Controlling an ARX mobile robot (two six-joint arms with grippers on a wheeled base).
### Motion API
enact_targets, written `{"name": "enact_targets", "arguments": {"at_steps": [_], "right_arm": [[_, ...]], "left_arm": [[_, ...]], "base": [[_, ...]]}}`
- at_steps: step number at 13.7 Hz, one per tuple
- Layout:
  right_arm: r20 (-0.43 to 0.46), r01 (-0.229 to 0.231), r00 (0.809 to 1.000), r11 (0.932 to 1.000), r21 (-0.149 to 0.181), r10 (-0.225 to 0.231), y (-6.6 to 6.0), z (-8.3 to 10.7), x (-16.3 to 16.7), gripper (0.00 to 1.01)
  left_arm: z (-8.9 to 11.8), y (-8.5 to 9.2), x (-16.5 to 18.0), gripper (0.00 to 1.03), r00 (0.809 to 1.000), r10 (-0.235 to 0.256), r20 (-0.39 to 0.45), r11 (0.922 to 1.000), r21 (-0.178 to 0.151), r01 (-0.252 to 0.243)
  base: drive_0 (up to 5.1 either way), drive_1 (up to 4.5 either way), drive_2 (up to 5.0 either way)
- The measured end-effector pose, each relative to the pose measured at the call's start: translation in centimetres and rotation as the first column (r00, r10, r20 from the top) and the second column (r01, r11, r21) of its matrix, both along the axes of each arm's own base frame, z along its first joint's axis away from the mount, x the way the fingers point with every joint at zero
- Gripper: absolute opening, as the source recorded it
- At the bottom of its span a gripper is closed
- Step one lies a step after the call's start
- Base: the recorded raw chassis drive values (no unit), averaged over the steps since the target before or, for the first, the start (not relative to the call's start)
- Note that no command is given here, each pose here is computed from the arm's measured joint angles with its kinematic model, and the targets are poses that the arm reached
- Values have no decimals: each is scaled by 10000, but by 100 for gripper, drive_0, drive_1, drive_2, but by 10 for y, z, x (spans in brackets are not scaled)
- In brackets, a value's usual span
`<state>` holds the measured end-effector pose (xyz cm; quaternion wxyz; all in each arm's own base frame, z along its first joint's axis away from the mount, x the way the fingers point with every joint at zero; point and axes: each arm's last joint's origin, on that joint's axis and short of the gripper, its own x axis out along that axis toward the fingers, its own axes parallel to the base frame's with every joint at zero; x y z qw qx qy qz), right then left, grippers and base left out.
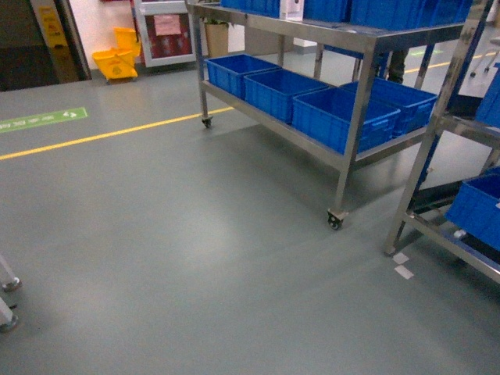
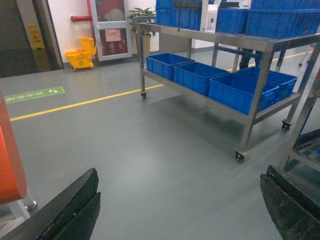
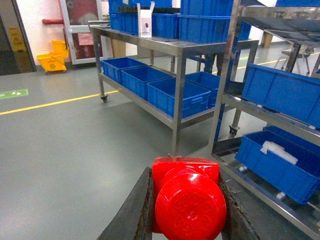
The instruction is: Pick red block from blue box to shelf
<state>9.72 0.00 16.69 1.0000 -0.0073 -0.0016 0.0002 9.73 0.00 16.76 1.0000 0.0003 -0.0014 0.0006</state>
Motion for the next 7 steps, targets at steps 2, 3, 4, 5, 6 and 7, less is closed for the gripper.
{"name": "enact_targets", "arguments": {"at_steps": [2, 3, 4, 5, 6, 7], "right_arm": [[-4, 0, 10000, 10000, 0, 0, 0, 0, 0, 28], [-4, 0, 10000, 10000, 0, 0, 0, 0, 0, 28], [0, 0, 10000, 10000, 0, 0, 0, 0, 0, 28], [-4, 0, 10000, 10000, 0, 0, 0, 0, 0, 28], [-8, 0, 10000, 10000, 0, 0, 0, 0, 0, 28], [-4, 0, 10000, 10000, 0, 0, 0, 0, 0, 28]], "left_arm": [[0, 0, 0, 98, 10000, 0, 0, 10000, -4, 0], [0, 0, 0, 98, 10000, 0, 0, 10000, 0, 0], [0, 0, 0, 98, 10000, 0, 0, 10000, -4, 0], [0, 0, 0, 98, 10000, 0, 0, 10000, -4, 0], [0, 0, 0, 98, 10000, 0, 0, 10000, -4, 0], [0, 0, 0, 98, 10000, 0, 0, 10000, 0, 0]], "base": [[-154, -154, -154], [-151, -151, -151], [-142, -142, -142], [-138, -138, -138], [-166, -166, -166], [-145, -145, -145]]}}
